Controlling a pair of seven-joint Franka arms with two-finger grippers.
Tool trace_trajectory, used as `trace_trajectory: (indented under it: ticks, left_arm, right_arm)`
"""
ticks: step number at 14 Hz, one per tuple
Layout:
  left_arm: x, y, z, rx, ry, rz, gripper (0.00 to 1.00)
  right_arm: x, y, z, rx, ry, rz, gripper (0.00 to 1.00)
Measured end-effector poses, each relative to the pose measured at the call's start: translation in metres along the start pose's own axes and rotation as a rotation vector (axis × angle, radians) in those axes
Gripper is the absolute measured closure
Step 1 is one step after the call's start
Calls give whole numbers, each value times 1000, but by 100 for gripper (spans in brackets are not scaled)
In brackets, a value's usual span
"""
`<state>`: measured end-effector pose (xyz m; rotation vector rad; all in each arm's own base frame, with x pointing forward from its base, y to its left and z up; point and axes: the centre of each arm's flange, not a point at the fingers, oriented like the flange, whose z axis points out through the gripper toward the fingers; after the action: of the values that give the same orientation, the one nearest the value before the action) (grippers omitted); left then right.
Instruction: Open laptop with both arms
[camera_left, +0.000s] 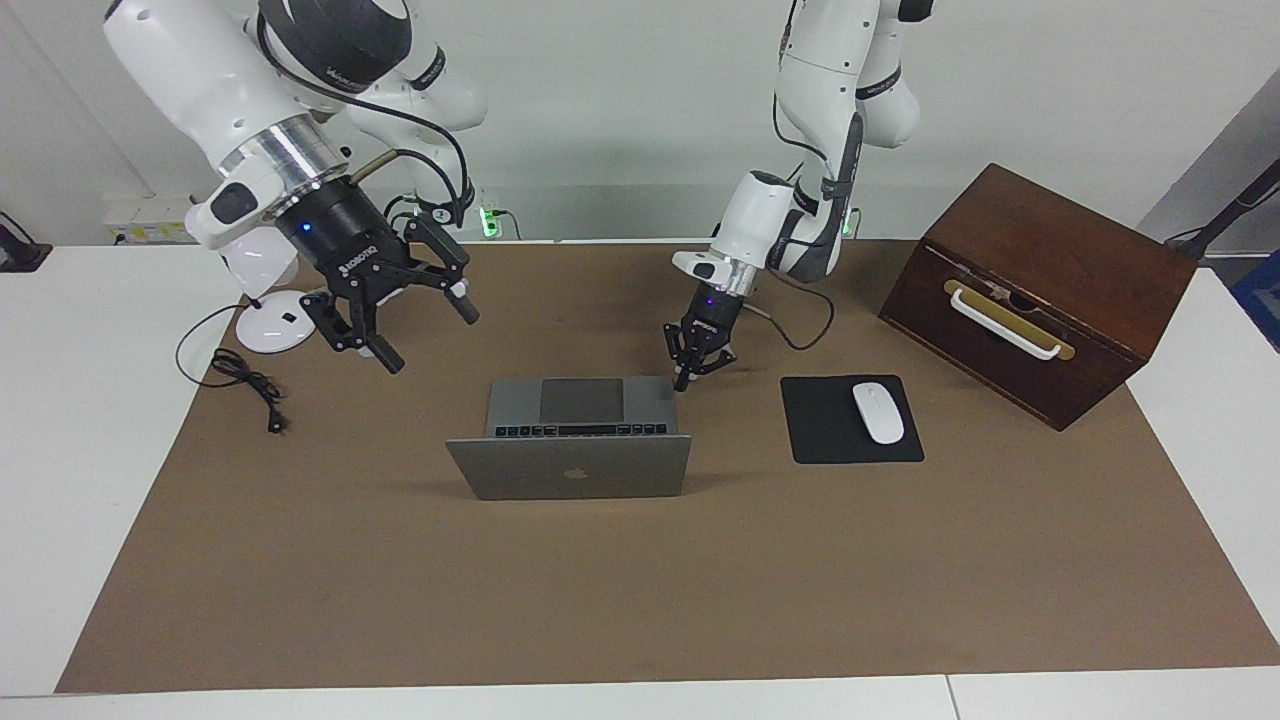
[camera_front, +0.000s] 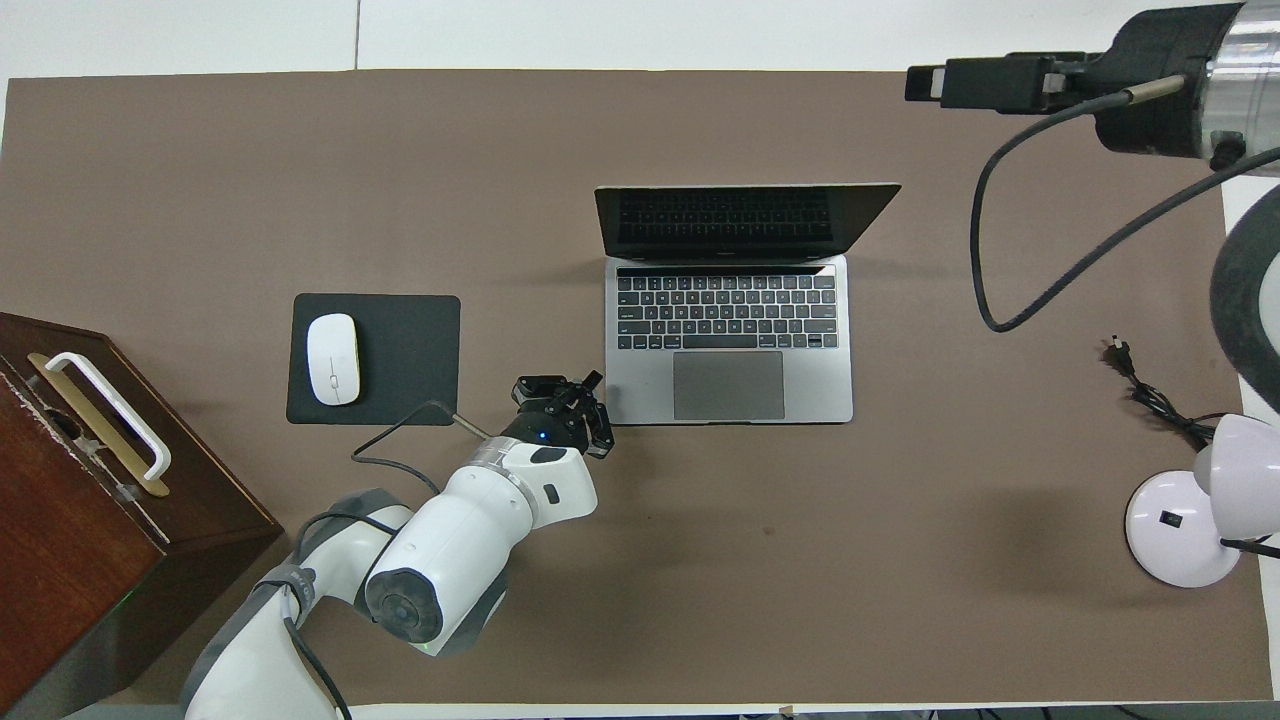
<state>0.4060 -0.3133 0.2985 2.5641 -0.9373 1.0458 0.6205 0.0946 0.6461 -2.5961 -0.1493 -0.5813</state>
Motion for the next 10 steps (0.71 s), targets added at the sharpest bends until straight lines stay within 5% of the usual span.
trace_trajectory:
  ticks: [5, 10]
  left_arm:
    - [23, -30, -30, 25, -105, -46, 99]
    - [55, -67, -65, 45, -268, -107, 99]
  right_arm:
    - [-45, -18, -51, -338, -335, -5, 0]
    - [-64, 23, -67, -512, -443, 44, 0]
